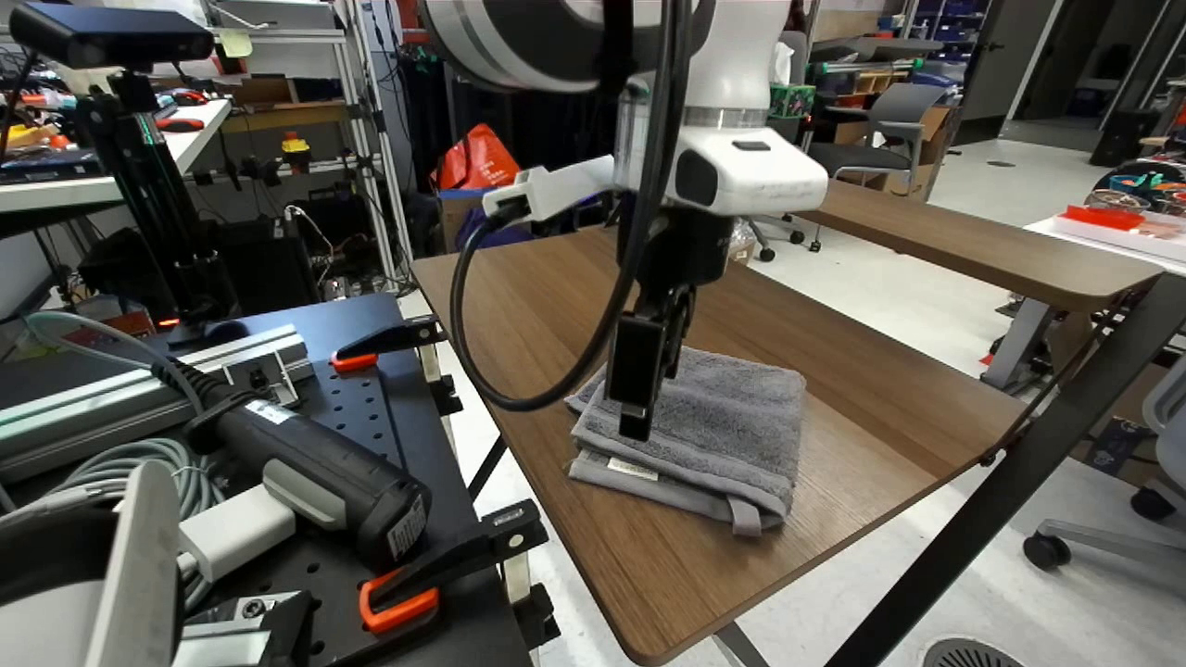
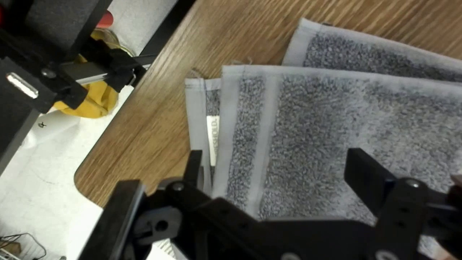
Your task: Slide the cloth to the left on the table
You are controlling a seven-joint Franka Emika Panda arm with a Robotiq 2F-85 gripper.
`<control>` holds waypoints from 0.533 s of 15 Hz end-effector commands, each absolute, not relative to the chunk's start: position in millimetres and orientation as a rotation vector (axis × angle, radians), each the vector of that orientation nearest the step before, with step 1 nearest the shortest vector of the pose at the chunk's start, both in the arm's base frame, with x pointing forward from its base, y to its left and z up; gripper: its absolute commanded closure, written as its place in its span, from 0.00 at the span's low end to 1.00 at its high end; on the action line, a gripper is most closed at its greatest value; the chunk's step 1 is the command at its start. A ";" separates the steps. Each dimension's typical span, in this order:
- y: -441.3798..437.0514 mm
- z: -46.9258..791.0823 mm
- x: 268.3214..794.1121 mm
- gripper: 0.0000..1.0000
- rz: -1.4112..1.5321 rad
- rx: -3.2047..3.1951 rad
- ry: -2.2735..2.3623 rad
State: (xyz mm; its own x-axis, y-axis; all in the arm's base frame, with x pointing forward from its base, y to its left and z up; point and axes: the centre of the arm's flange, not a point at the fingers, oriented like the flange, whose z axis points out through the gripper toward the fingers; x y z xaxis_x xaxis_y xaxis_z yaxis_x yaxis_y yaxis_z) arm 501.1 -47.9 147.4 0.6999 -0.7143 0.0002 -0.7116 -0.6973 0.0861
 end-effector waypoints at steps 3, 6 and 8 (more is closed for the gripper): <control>-27.2 97.8 525.1 0.00 -0.110 2.859 -1.151; 0.7 83.0 534.3 0.00 -0.130 2.871 -1.094; 27.3 79.1 541.8 0.00 -0.123 2.893 -1.034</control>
State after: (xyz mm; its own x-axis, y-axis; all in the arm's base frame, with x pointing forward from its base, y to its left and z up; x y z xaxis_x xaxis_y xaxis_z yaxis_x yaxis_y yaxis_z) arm 524.4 -4.5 97.0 0.7398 -0.6711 -0.0484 -0.6655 -0.7404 0.0945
